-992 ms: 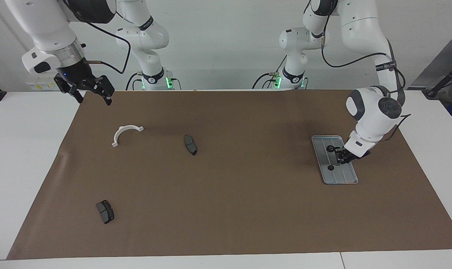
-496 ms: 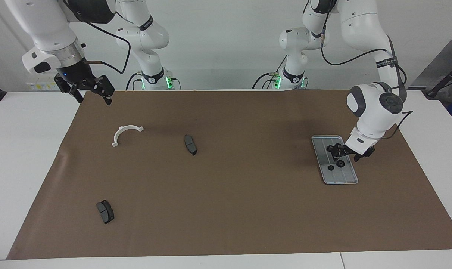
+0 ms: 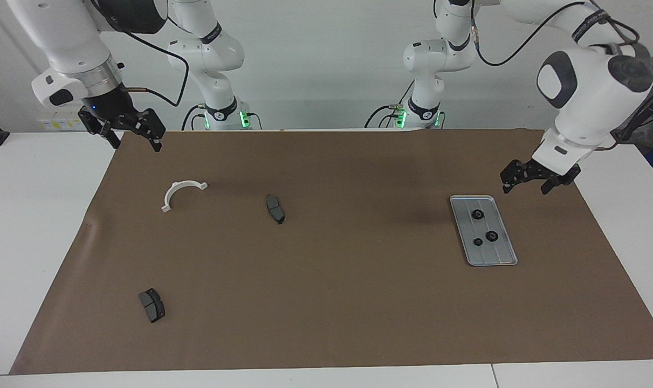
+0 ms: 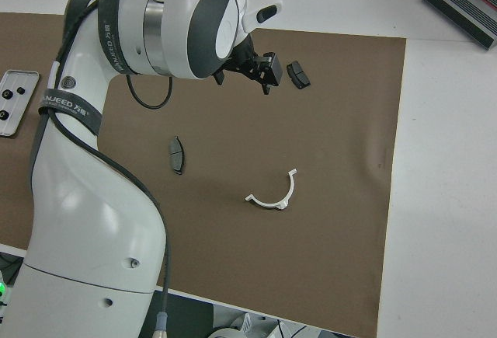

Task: Pick bearing gear from pile to tray

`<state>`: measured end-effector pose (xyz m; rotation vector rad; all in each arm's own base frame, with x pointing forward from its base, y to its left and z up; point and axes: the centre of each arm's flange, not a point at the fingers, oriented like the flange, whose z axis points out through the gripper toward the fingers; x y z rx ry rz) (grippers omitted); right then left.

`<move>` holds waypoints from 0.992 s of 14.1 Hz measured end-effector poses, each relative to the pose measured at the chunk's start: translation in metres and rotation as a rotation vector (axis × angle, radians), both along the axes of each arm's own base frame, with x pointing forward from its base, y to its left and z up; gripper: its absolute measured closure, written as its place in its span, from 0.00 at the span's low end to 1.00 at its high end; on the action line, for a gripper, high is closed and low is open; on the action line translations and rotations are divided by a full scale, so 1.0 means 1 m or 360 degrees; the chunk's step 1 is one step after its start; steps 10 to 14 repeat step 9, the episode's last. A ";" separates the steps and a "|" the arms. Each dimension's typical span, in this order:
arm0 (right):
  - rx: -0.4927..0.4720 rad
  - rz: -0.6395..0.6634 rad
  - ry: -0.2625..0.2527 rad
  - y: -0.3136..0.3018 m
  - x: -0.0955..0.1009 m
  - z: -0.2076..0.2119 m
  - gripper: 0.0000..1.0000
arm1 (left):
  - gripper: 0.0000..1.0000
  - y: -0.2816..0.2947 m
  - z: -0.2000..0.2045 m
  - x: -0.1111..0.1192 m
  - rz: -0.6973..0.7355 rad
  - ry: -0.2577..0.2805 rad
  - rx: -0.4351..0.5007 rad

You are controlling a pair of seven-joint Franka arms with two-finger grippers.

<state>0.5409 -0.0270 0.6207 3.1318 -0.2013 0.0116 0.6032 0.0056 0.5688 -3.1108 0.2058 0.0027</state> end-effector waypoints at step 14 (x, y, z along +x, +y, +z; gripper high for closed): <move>0.0000 0.0000 0.0000 0.000 0.000 0.000 0.00 | 0.00 -0.014 0.057 -0.031 -0.0034 -0.0073 0.0001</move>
